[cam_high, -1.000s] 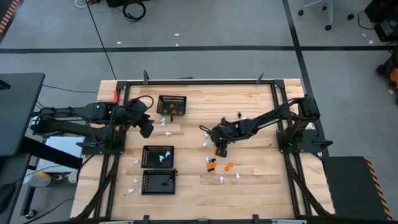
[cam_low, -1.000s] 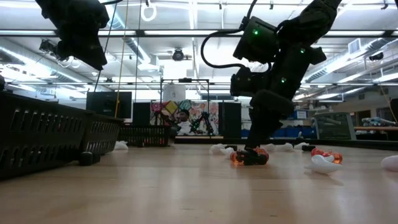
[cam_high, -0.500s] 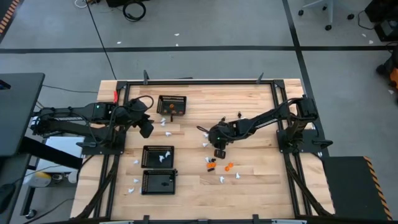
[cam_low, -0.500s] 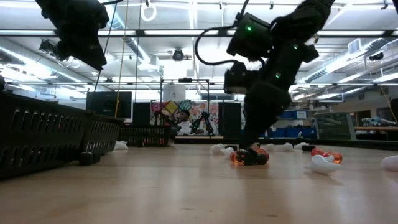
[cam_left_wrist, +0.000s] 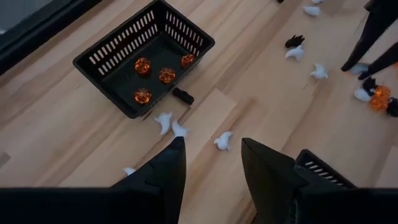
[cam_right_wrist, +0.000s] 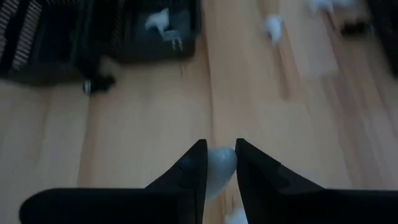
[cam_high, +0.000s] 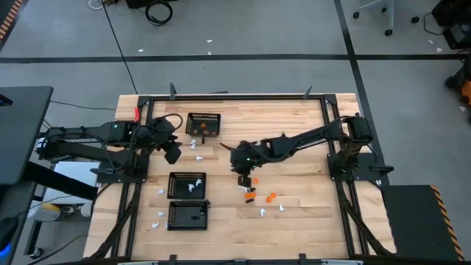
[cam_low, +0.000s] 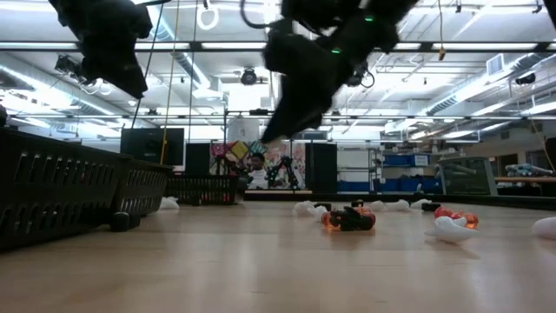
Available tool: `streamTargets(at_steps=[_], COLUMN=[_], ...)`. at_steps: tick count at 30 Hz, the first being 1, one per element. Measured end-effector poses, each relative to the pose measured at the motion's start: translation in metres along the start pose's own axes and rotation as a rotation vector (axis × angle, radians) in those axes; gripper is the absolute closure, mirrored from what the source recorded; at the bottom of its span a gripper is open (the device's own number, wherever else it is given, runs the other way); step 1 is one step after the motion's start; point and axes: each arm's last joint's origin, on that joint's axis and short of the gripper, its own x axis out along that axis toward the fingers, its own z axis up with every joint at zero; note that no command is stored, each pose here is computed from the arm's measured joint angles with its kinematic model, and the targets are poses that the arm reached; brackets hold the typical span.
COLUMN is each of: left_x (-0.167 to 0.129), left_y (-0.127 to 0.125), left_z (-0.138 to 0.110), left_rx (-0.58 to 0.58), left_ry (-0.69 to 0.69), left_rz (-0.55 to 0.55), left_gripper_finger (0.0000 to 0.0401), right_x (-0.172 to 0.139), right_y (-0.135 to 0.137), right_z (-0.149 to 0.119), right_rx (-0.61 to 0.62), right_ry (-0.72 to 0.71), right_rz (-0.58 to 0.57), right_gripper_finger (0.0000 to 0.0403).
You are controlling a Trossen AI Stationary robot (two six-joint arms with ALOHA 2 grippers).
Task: Sort Halloween decoration
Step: Put the white toy into the middle black bin
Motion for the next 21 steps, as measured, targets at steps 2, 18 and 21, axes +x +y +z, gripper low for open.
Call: streamTargets(at_steps=[2,18,21], left_x=[0.000,-0.004,-0.005], left_y=[0.001,-0.002,-0.002], left_z=[-0.001,-0.020,-0.022], left_rx=[0.020,0.019,-0.008], left_ry=[0.010,0.285,0.302], left_rz=[0.006,-0.156,-0.147], left_gripper_finger=[0.0239,0.0239,0.0239], right_x=[0.012,0.100,0.115], right_y=[0.006,0.058,0.059], right_z=[0.013,0.100,0.098], right_rx=[-0.023,-0.095,-0.071], right_ry=[-0.011,-0.131,-0.114], right_rz=[0.013,0.149,0.174], right_gripper_finger=[0.0321,0.0321,0.0321])
